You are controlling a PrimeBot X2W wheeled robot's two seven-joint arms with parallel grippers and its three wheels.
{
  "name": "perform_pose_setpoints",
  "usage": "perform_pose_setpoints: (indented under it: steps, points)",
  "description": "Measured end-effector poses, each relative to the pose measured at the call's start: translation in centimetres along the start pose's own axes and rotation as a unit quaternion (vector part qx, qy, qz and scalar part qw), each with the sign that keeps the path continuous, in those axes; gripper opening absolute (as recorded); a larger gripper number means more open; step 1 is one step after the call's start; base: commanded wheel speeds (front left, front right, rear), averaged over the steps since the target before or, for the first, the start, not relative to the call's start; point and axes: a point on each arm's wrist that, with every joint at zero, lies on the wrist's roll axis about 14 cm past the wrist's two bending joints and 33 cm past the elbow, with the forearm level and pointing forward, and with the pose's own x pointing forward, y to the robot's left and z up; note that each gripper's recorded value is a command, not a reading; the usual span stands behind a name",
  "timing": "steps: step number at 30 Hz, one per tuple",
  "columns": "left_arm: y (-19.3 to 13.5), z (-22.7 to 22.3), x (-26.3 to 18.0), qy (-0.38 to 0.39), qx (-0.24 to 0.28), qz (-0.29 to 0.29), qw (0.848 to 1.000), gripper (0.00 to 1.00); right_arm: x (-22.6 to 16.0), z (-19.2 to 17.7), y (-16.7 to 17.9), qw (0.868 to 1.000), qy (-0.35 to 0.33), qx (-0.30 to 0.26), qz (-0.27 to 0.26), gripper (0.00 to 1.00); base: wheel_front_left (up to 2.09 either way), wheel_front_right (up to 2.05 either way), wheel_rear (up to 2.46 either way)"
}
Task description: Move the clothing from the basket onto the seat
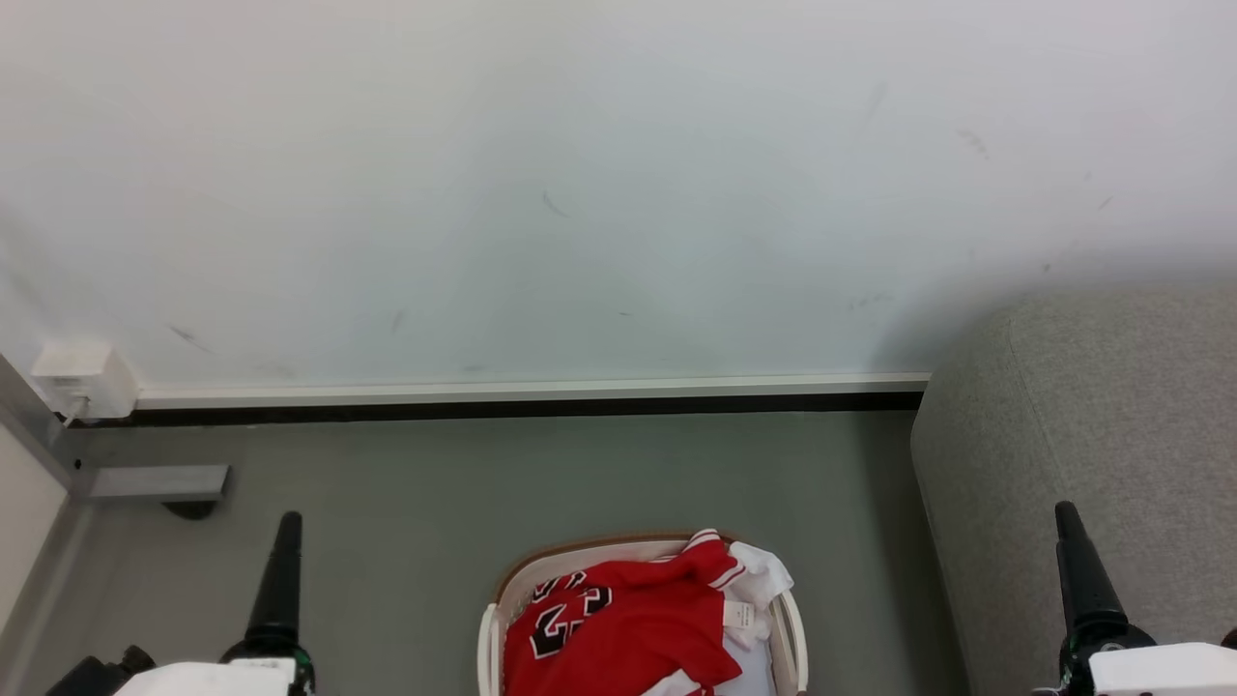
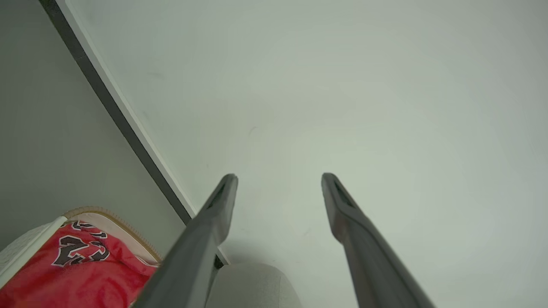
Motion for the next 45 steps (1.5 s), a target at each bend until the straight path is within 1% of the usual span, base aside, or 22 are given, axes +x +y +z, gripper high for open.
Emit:
perform_pose_setpoints:
  steps: [4,8,14,17,22,29,37,45]
  points:
    - [-0.4,-0.3,0.0,0.003,0.051,-0.007,0.999,1.00,-0.1,-0.5,0.2,0.999,0.006,-0.044,0.003,1.00,0.00,0.00,0.00]
    - [-0.5,-0.5,-0.1,0.003,0.100,-0.009,0.995,1.00,-0.2,-1.0,0.3,0.995,0.016,-0.102,0.007,1.00,0.00,0.00,0.00]
    - [0.1,-1.0,-0.5,0.012,0.181,0.002,0.983,1.00,-0.3,-1.7,0.3,0.985,0.027,-0.170,0.011,1.00,0.00,0.00,0.00]
    - [0.3,-1.0,-0.5,0.011,0.211,0.008,0.977,1.00,-0.4,-2.3,0.3,0.980,0.035,-0.197,0.014,1.00,0.00,0.00,0.00]
    - [0.7,-1.0,-0.8,0.009,0.251,0.015,0.968,1.00,-0.6,-2.4,0.1,0.970,0.037,-0.241,0.016,1.00,0.00,0.00,0.00]
    - [0.6,-1.2,-0.8,0.009,0.296,0.012,0.955,1.00,-0.6,-1.8,0.3,0.959,0.021,-0.283,0.020,1.00,0.00,0.00,0.00]
    - [-0.1,-1.1,-0.8,0.000,0.344,0.001,0.939,1.00,-0.7,-1.8,1.0,0.945,0.014,-0.325,0.034,1.00,0.00,0.00,0.00]
    - [-0.5,-1.0,-0.9,-0.009,0.382,-0.007,0.924,1.00,-0.9,-2.9,1.6,0.931,0.022,-0.362,0.051,1.00,0.00,0.00,0.00]
